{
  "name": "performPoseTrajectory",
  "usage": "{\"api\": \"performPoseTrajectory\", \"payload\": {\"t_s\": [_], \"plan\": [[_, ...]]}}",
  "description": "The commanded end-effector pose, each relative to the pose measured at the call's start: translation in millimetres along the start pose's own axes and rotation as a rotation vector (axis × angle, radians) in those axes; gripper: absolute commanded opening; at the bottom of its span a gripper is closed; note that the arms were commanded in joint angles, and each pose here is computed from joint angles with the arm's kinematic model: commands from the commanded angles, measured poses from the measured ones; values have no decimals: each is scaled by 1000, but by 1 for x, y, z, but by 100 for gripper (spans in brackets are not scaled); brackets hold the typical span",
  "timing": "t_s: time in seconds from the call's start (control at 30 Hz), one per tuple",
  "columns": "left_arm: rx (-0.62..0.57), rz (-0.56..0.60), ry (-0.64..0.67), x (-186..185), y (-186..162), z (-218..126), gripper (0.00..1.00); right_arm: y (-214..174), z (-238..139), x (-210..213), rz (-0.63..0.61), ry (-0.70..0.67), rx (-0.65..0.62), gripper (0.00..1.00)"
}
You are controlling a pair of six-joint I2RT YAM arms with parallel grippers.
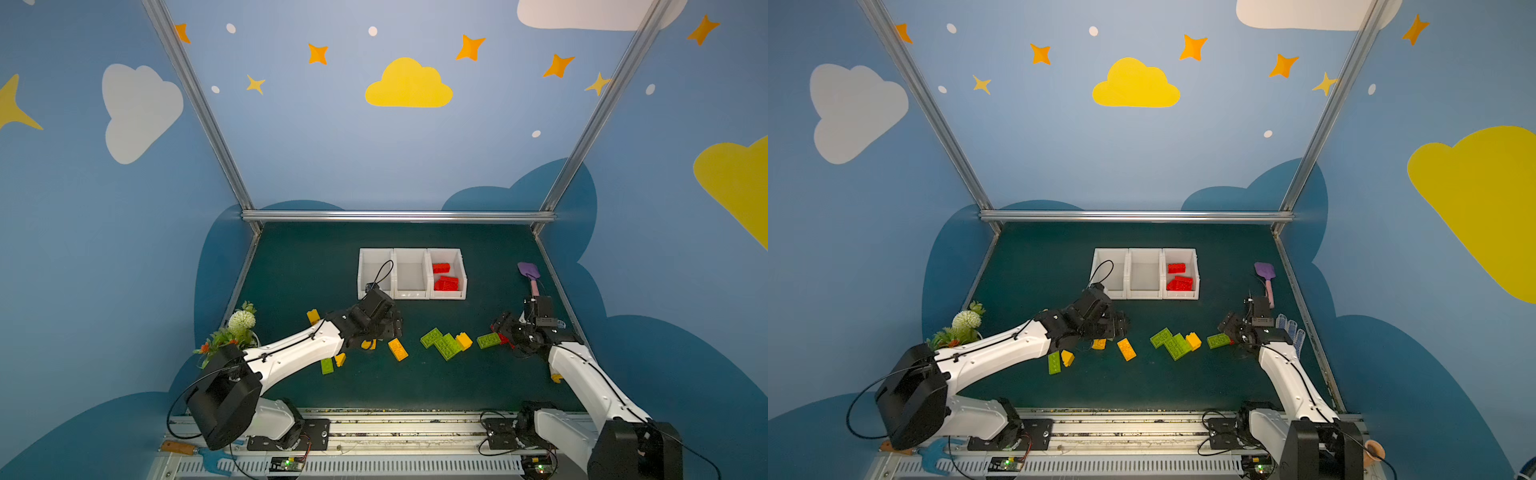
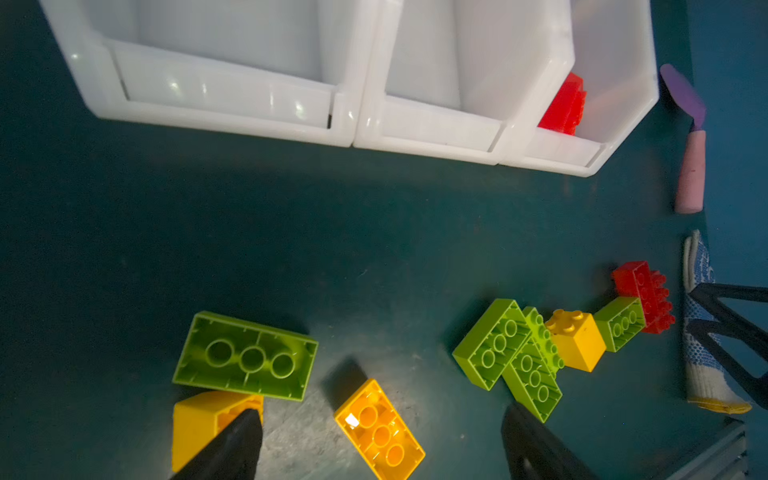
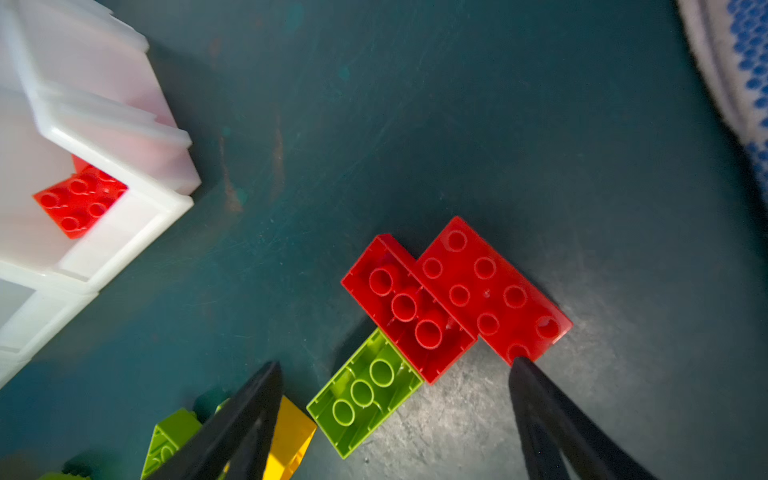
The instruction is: Sort the legos into containers by color
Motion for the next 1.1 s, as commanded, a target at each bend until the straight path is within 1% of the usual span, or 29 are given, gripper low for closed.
{"api": "performPoseTrajectory", "payload": {"t_s": [0.0,0.13,0.47,0.83,0.97,1.0,1.07], "plan": [[-57,-22,-3,3,1,-7,90,-2,3,-3,27,-25,30,84],[-72,-13,7,7,-1,-13,90,-7,12,-5,53,-22,57,85],[-88,-3,30,15,-5,-22,91,-7,35,5,66,6,146,85],[-107,-6,71,25,-11,-28,91,5,53,13,19,-72,146,85],[-110,-15,98,30,-13,-30,92,2,61,13,-7,-108,163,85],[-110,-13,104,32,-14,-30,92,8,61,21,-16,-99,148,84],[-110,-8,110,32,-14,-32,92,9,63,26,-38,-114,147,84]]}}
Point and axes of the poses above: each gripper's point midway between its finger pads, its own z axis out along the fingers, its own x axis along the line the jaws close on, y = z × x, the point moved 8 cm from there along -z, back along the fingers, and after that the axes turned 7 degrees about z, right-handed, at the moved point
